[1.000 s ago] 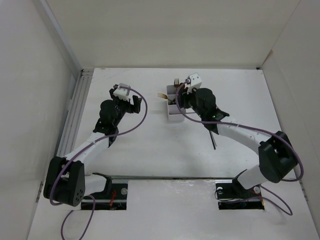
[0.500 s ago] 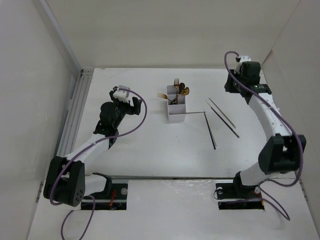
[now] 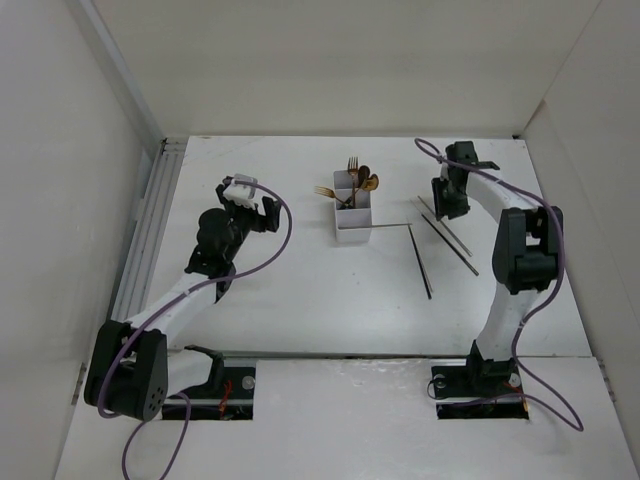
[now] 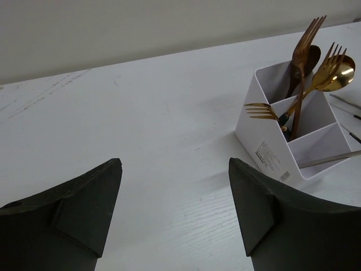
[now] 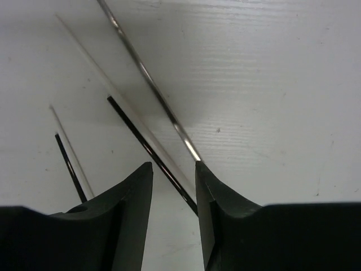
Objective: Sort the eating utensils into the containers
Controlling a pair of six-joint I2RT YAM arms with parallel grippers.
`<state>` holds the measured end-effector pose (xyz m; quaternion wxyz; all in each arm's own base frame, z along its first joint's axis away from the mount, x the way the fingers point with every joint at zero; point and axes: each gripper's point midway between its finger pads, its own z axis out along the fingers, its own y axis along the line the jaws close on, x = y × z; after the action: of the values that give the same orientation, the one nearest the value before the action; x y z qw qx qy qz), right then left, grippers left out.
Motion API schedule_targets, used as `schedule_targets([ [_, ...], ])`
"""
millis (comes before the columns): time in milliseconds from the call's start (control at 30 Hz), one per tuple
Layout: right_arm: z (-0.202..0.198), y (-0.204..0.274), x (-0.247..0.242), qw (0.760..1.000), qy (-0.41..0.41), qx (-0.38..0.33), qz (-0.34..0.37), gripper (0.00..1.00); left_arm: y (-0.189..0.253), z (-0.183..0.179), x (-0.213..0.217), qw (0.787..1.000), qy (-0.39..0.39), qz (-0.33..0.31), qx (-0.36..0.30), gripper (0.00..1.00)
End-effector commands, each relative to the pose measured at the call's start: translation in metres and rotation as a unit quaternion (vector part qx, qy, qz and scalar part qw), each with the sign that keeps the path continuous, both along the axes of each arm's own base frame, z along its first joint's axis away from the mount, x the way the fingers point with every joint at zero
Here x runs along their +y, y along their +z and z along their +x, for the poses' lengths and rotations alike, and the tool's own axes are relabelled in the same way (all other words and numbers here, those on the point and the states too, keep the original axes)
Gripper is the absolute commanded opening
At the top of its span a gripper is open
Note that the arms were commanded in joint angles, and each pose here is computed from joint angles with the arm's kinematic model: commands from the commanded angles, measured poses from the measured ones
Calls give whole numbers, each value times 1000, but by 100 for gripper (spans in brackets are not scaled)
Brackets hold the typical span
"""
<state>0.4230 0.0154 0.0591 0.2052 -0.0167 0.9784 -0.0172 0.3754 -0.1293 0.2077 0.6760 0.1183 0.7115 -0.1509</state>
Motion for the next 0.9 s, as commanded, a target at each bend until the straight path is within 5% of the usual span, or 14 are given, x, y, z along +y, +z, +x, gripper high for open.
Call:
schedule_targets([
  [0, 6, 1, -10, 999, 29, 7, -38, 41, 22, -2, 1, 999, 6, -17, -37, 74],
  [700, 21, -37, -20, 997, 52, 38, -50, 38, 16, 1, 6, 999, 20, -5, -32, 75],
  [867, 23, -39, -23, 997, 53, 38, -37, 7, 19, 2, 8, 999, 25, -7, -37, 75],
])
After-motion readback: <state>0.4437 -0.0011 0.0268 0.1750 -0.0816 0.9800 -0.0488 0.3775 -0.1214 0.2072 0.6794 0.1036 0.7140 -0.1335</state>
